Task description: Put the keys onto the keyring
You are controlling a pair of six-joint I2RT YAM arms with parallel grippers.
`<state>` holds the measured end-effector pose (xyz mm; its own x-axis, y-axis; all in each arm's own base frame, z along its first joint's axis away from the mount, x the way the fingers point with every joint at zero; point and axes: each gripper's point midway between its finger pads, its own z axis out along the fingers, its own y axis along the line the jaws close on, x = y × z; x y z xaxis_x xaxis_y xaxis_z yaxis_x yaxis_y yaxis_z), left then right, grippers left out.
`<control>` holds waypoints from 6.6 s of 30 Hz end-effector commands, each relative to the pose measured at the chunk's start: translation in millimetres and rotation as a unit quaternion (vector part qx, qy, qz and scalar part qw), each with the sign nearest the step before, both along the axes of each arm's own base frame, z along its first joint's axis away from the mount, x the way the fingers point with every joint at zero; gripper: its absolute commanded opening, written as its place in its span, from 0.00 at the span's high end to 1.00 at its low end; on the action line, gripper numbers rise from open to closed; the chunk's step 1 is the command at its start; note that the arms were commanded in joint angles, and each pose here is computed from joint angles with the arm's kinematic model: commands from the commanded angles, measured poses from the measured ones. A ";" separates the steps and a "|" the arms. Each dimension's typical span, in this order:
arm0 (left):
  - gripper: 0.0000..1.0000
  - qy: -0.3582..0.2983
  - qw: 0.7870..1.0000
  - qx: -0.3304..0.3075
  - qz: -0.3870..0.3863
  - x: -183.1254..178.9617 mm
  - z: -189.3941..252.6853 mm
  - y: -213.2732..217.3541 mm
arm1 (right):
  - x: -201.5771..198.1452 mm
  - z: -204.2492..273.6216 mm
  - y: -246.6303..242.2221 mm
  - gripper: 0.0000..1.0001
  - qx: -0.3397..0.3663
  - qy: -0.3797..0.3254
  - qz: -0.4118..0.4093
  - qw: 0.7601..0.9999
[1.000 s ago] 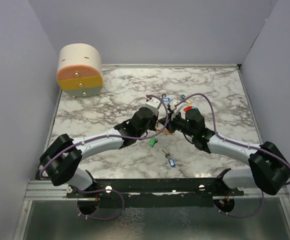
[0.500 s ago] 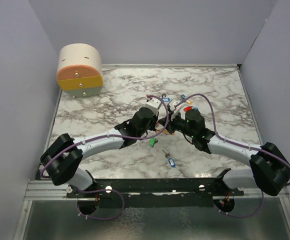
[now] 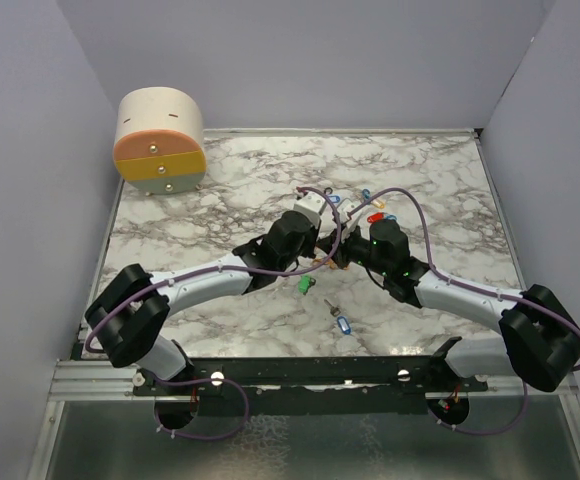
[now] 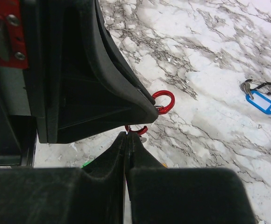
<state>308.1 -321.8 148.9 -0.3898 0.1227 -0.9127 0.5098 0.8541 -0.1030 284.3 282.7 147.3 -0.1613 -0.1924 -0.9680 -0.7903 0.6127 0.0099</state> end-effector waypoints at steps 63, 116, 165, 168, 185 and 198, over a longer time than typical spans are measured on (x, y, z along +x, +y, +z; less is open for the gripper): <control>0.01 0.000 0.994 -0.009 0.105 -2.2 5.8 58.7 | 137.4 -40.8 -64.3 0.46 -0.040 0.073 -0.303 0.949; 0.21 0.057 0.990 0.100 -0.079 -24.9 -98.3 -8.3 | 53.3 4.7 -84.8 0.47 0.002 0.115 -0.255 0.960; 0.46 0.136 0.983 0.078 -0.098 -21.1 -145.3 2.6 | 48.0 31.5 -91.2 0.47 0.030 0.082 -0.258 0.962; 0.49 0.140 0.983 0.078 -0.092 -22.3 -147.1 5.4 | 47.7 31.3 -91.3 0.47 0.030 0.082 -0.258 0.962; 0.79 0.143 0.980 0.116 -0.071 -20.3 -161.1 11.9 | 46.6 33.1 -92.7 0.47 0.030 0.080 -0.259 0.962; 1.00 0.106 0.988 0.103 -0.035 -13.8 -124.6 22.0 | 26.3 8.8 -86.0 0.50 0.015 0.139 -0.232 0.962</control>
<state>303.7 -320.4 24.5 -0.5247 0.3118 -0.7921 0.5934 0.8011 -0.0778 327.9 192.2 175.4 -0.3969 0.0012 -0.9178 -0.3735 0.9132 0.1627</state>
